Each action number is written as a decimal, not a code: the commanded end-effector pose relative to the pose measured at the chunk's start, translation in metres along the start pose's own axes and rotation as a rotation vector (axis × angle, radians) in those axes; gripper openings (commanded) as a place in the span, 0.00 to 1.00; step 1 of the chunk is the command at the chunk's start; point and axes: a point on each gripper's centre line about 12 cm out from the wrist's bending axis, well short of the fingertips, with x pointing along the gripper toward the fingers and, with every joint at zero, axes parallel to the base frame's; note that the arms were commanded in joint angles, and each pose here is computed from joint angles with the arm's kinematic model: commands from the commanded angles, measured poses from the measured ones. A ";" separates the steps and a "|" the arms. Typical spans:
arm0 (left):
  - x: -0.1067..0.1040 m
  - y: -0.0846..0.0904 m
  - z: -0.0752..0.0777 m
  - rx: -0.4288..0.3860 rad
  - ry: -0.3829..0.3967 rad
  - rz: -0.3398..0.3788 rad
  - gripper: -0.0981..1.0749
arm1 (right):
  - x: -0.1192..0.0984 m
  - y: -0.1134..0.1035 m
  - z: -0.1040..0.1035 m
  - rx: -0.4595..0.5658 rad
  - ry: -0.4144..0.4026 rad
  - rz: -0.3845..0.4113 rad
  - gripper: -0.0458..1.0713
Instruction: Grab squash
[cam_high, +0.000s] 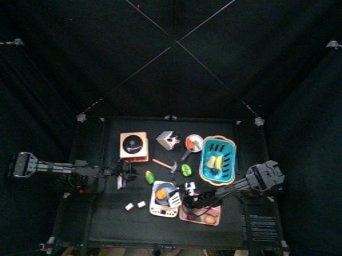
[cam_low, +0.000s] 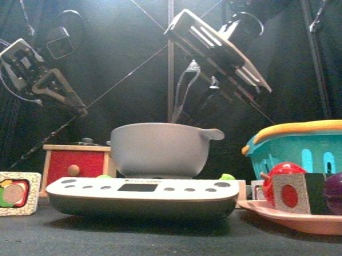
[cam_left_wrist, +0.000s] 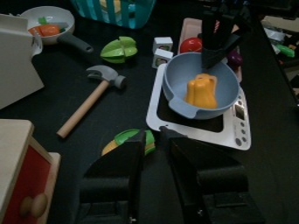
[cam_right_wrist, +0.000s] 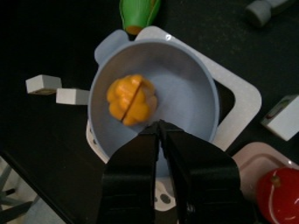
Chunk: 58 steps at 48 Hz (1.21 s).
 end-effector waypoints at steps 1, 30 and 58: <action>0.000 0.000 0.006 -0.004 -0.018 0.000 0.64 | -0.023 0.014 0.010 0.022 -0.007 0.068 0.50; 0.000 0.000 0.005 -0.003 -0.015 0.000 0.64 | -0.043 0.037 0.028 -0.501 -0.075 -0.005 0.62; 0.000 0.000 0.003 -0.003 -0.011 0.000 0.64 | -0.004 0.043 0.042 -0.789 -0.059 -0.082 0.91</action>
